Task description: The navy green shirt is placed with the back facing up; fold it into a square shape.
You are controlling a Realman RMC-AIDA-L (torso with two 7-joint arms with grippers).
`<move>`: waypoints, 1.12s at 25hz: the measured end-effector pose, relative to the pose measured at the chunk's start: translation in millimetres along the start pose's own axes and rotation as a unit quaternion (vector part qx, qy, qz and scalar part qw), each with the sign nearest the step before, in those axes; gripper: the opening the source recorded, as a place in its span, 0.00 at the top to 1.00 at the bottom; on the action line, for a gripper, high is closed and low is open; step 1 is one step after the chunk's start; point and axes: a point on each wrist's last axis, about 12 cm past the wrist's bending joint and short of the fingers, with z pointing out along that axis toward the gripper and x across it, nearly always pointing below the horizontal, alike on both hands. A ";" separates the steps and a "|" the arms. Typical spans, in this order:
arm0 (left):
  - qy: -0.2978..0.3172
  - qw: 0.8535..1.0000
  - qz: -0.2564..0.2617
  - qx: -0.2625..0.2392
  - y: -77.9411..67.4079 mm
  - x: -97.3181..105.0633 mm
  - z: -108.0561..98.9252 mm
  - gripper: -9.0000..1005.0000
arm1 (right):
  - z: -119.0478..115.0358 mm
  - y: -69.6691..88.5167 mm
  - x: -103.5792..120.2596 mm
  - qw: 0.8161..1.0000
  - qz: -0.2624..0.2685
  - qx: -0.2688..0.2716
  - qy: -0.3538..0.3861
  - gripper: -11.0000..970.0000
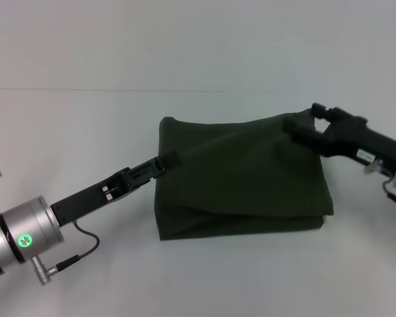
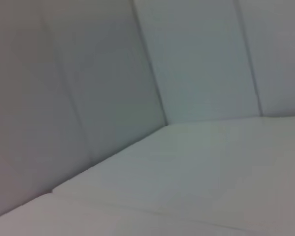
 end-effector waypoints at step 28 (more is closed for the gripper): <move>-0.001 1.000 -0.003 -0.002 0.7 2.1 -3.0 0.12 | 1.5 0.4 49.3 0.994 -0.014 0.056 0.090 0.03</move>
